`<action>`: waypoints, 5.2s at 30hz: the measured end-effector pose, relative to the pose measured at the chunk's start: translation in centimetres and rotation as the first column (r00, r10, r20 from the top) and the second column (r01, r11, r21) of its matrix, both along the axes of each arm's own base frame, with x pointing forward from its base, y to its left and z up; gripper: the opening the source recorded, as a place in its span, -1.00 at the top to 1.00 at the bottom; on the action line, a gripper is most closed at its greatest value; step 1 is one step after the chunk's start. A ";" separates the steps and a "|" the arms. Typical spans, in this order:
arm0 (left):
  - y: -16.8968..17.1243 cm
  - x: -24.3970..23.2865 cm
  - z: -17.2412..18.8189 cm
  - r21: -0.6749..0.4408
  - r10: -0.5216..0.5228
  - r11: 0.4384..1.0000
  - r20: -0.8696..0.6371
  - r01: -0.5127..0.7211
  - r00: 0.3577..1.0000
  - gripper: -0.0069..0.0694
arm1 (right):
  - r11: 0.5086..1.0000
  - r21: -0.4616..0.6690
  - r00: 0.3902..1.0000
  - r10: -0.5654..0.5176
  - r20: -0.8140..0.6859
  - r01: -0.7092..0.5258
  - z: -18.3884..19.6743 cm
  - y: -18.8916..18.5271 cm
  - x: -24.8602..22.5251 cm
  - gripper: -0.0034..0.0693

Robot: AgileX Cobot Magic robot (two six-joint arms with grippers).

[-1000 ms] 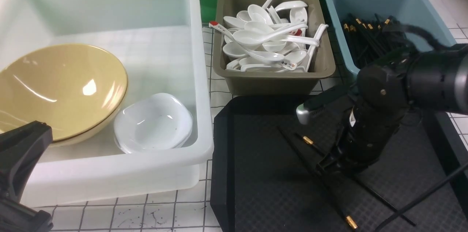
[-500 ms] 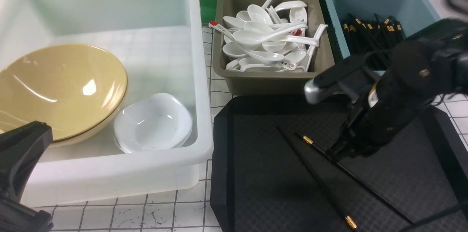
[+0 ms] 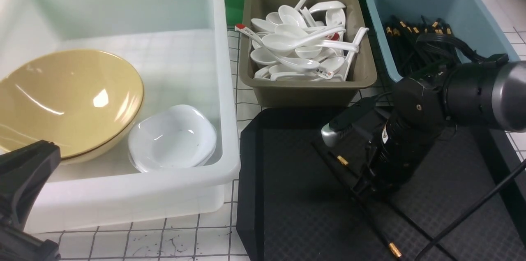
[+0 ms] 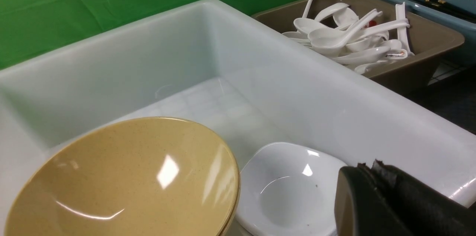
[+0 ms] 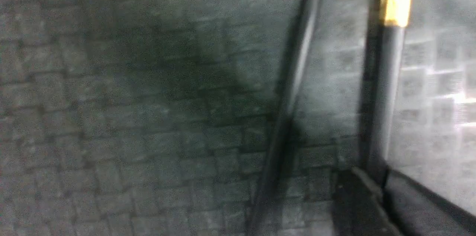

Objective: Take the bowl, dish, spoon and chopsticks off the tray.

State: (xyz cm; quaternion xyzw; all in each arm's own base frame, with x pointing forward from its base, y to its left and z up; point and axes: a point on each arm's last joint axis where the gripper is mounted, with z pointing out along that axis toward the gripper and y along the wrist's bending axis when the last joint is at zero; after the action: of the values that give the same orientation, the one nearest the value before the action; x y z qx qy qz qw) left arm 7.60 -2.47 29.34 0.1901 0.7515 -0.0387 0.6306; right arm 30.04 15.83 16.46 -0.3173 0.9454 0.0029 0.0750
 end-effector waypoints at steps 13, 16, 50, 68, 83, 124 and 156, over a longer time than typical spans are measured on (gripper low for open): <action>0.0 0.0 0.0 -0.001 0.000 1.000 0.003 0.000 1.000 0.85 | 0.985 0.137 0.885 0.029 0.466 -0.104 14.6 -1.5 -1.6 0.70; 0.0 0.1 -0.1 -0.006 0.004 1.000 0.019 -0.004 1.000 0.85 | 0.970 0.204 0.641 -0.074 0.764 -0.132 19.8 -3.5 0.5 0.70; 0.0 0.5 -1.9 -0.012 0.016 1.000 0.039 -0.015 0.999 0.85 | 0.998 -0.056 1.000 0.016 0.022 -0.015 2.4 2.4 -4.3 0.15; 0.0 0.5 -1.9 -0.012 0.016 1.000 0.039 -0.015 0.999 0.85 | 0.998 0.014 0.997 0.068 -0.025 -0.068 -0.3 2.7 -5.5 0.67; 0.0 0.5 -1.9 -0.014 0.017 1.000 0.046 -0.016 0.999 0.85 | 0.929 0.354 0.540 -0.245 0.806 -0.107 18.9 -5.6 -0.9 0.67; 0.0 0.4 -2.4 0.002 0.010 1.000 -0.008 -0.010 1.000 0.85 | 0.871 0.481 0.405 -0.404 0.820 -0.104 16.2 -11.3 -14.3 0.81; 0.0 0.4 -2.4 0.000 0.009 1.000 -0.013 -0.009 1.000 0.85 | 0.826 0.545 0.233 -0.563 0.793 0.142 2.8 -16.0 -24.5 0.79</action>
State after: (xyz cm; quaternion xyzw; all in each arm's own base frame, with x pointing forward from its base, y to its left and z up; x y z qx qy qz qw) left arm 8.03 -2.51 26.93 0.1863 0.7564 -0.0373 0.6259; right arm 5.50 -0.15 19.25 -0.0118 0.7513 -0.0245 0.6594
